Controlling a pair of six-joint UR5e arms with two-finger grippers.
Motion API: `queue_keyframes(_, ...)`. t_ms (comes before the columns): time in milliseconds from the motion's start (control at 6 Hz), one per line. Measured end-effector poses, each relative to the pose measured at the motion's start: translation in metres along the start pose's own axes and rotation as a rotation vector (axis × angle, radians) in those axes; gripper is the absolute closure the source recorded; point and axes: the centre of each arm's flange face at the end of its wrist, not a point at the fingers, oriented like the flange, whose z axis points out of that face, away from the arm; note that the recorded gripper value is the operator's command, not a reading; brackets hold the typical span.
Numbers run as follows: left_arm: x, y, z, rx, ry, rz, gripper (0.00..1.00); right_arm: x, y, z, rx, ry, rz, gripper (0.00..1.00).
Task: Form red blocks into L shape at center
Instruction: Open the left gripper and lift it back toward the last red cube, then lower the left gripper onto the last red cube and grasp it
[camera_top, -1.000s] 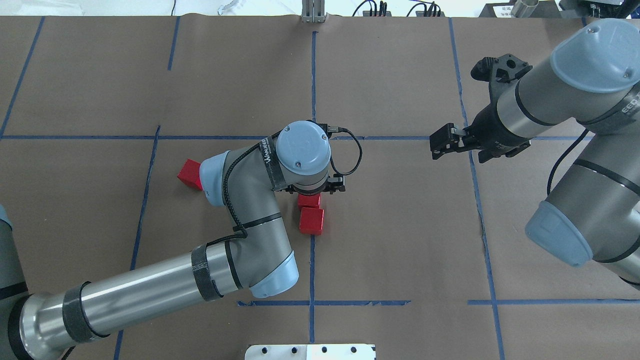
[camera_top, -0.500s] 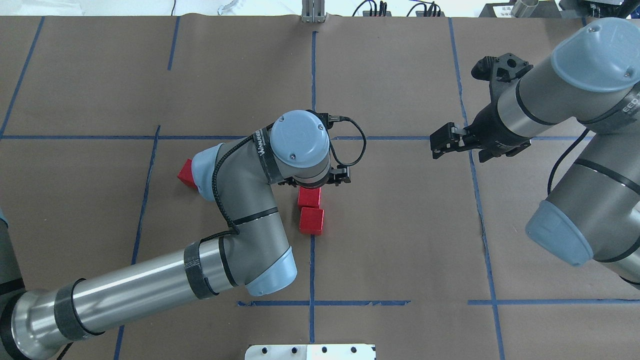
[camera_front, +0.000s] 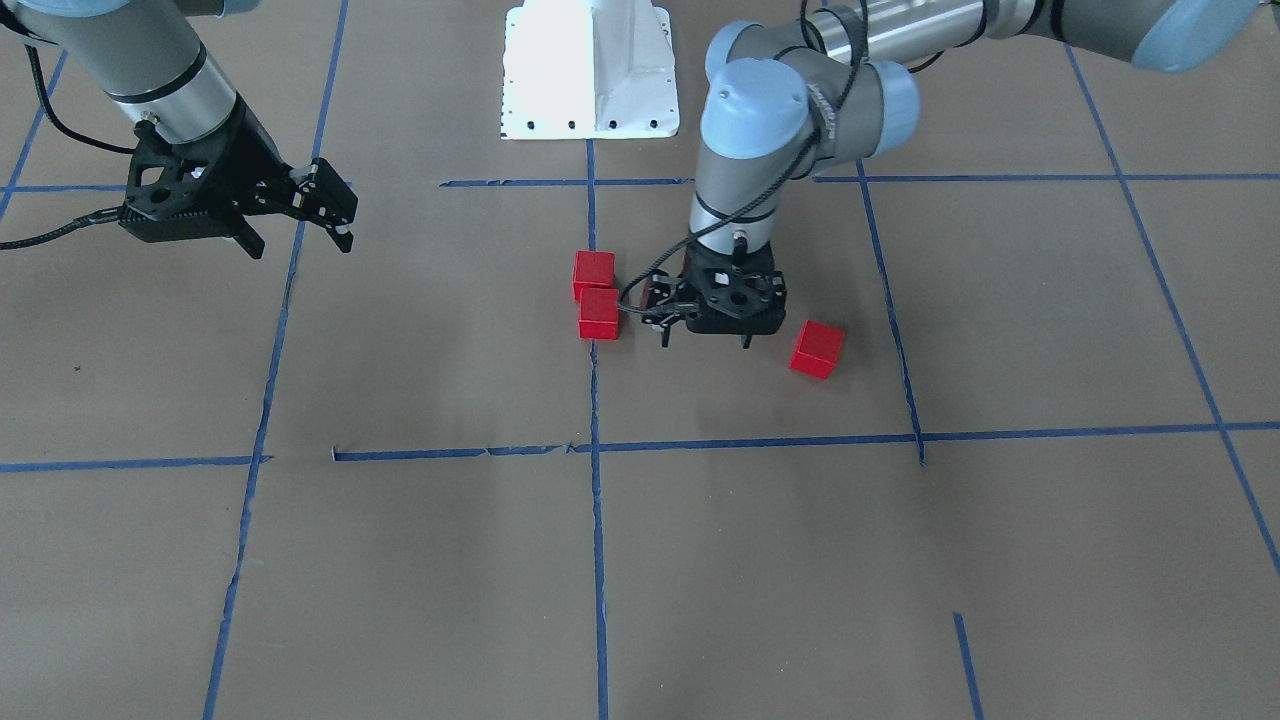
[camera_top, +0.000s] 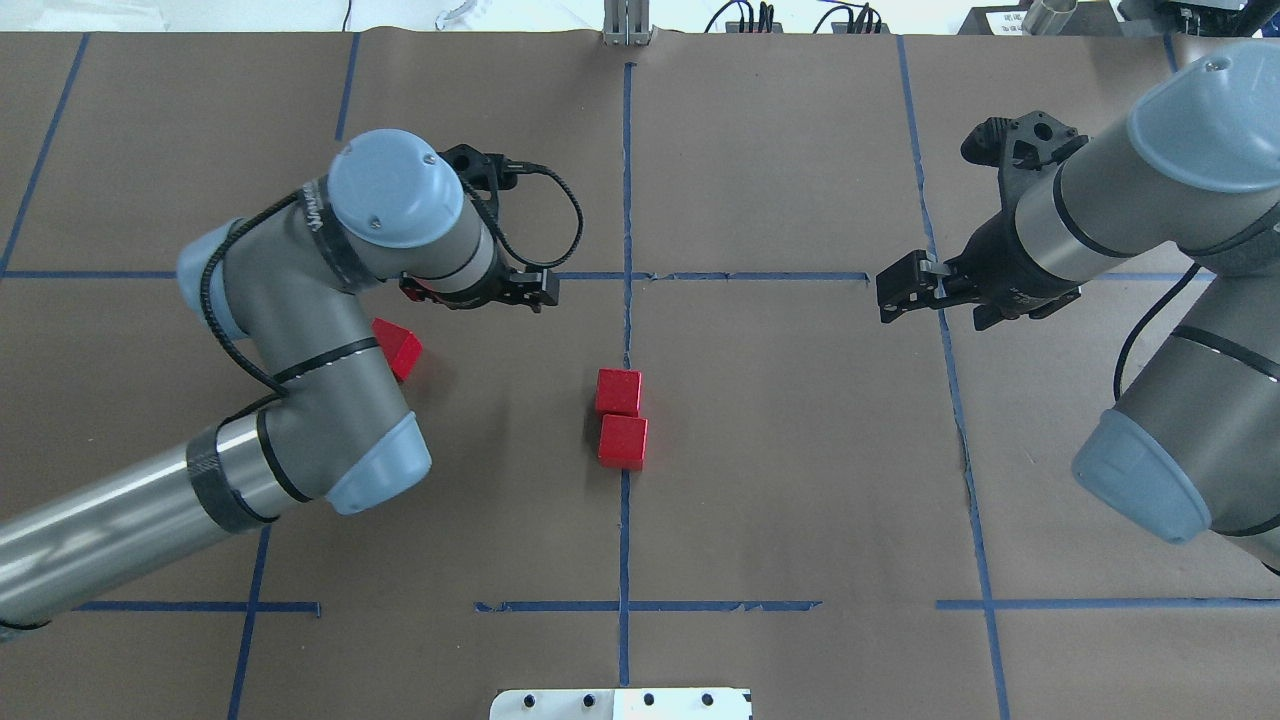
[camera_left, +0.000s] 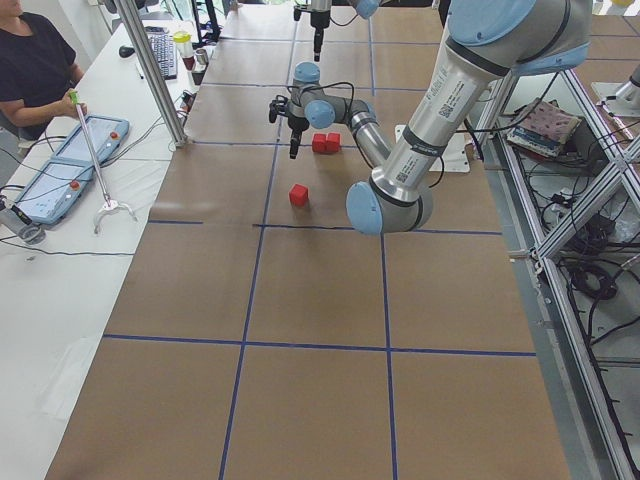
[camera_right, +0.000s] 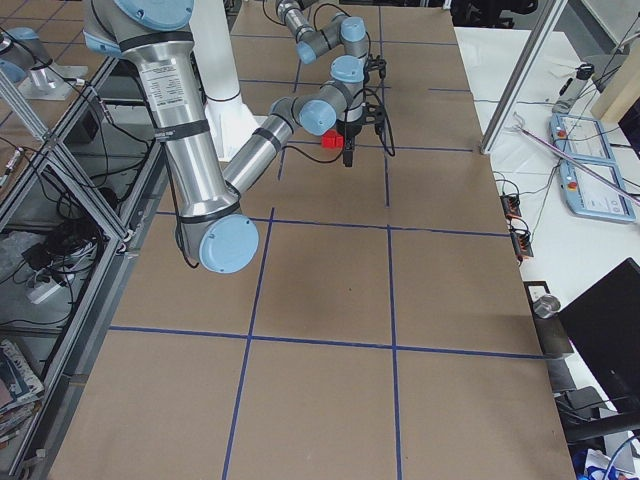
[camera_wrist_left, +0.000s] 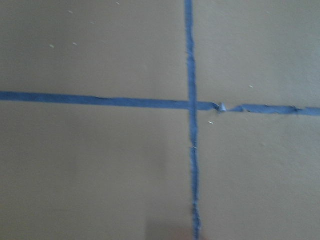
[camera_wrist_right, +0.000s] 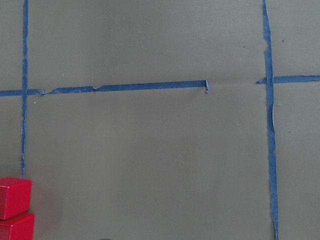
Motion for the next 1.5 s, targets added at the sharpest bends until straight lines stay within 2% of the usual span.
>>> queue_keyframes(167, -0.045, -0.010, -0.002, -0.044, 0.022, 0.019, 0.03, 0.002, 0.001, 0.000, 0.000, 0.002, 0.000, 0.00)
queue_keyframes(500, -0.094, -0.029, -0.004, -0.052, 0.018, 0.149, 0.02, 0.001, 0.002, 0.001, -0.001, 0.002, -0.001, 0.00)
queue_keyframes(667, -0.105, -0.031, 0.003, -0.062, 0.006, 0.171, 0.02, 0.000, 0.002, 0.001, -0.001, 0.003, 0.000, 0.00)
queue_keyframes(1167, -0.085, 0.001, 0.030, -0.121, 0.007, 0.118, 0.02, 0.000, 0.001, 0.002, -0.002, 0.003, -0.002, 0.00)
queue_keyframes(1500, -0.083, 0.007, 0.035, -0.130, 0.005, 0.138, 0.02, 0.001, 0.001, 0.003, -0.004, 0.005, -0.001, 0.00)
